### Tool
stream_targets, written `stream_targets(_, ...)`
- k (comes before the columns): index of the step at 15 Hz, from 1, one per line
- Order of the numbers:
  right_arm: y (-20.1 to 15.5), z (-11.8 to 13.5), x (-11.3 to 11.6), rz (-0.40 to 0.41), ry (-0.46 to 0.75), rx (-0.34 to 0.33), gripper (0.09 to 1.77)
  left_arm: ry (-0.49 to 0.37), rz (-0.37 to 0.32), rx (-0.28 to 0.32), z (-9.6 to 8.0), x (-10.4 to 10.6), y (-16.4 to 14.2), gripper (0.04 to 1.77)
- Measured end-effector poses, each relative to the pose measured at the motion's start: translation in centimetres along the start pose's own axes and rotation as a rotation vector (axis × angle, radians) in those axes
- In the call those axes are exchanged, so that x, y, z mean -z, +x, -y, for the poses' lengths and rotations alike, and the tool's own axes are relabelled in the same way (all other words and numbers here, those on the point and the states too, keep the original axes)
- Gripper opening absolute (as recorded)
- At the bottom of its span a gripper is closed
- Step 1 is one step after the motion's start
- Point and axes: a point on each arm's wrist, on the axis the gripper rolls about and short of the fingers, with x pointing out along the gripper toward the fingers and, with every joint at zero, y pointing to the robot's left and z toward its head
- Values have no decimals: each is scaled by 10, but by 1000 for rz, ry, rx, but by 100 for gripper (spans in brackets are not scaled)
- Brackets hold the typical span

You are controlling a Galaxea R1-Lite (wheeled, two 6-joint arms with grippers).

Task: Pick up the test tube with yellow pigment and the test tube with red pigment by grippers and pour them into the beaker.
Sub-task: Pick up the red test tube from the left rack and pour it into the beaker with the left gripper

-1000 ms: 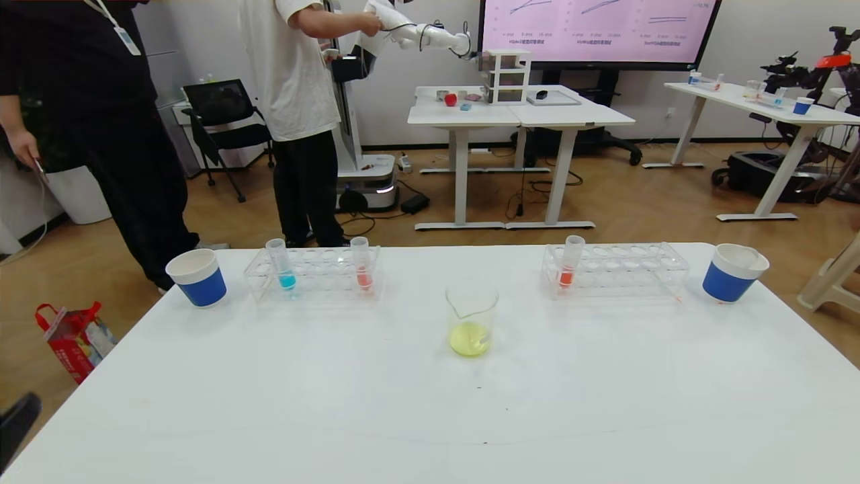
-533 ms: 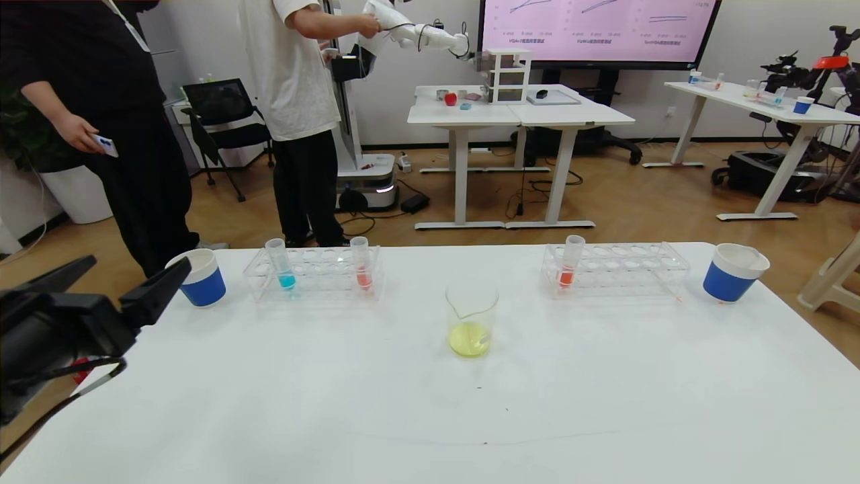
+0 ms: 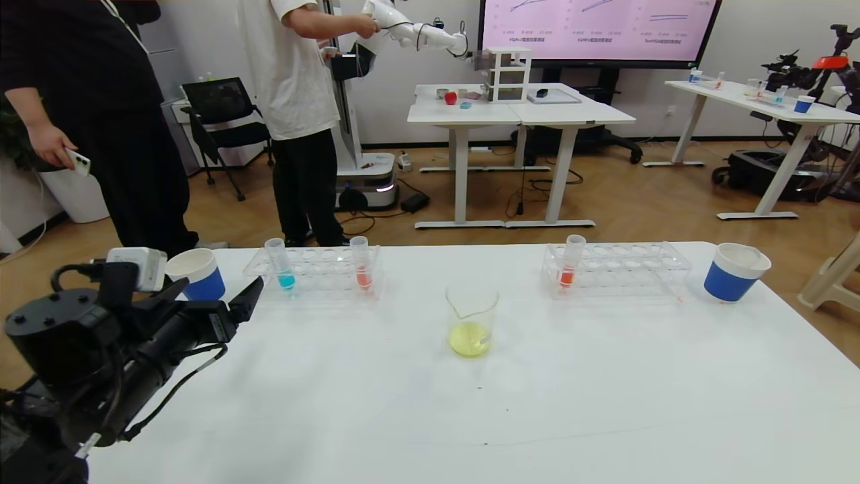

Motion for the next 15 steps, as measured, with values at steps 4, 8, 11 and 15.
stream_targets(4,0,0,0,0,0,0,174,-2,-10,-1,23,11,24,175)
stream_targets(8,0,0,0,0,0,0,174,0,-2,22,70,22,43,175)
stream_targets(11,0,0,0,0,0,0,174,0,8,54,100,30,54,175)
stream_targets(15,0,0,0,0,0,0,174,-14,36,72,114,34,71,175)
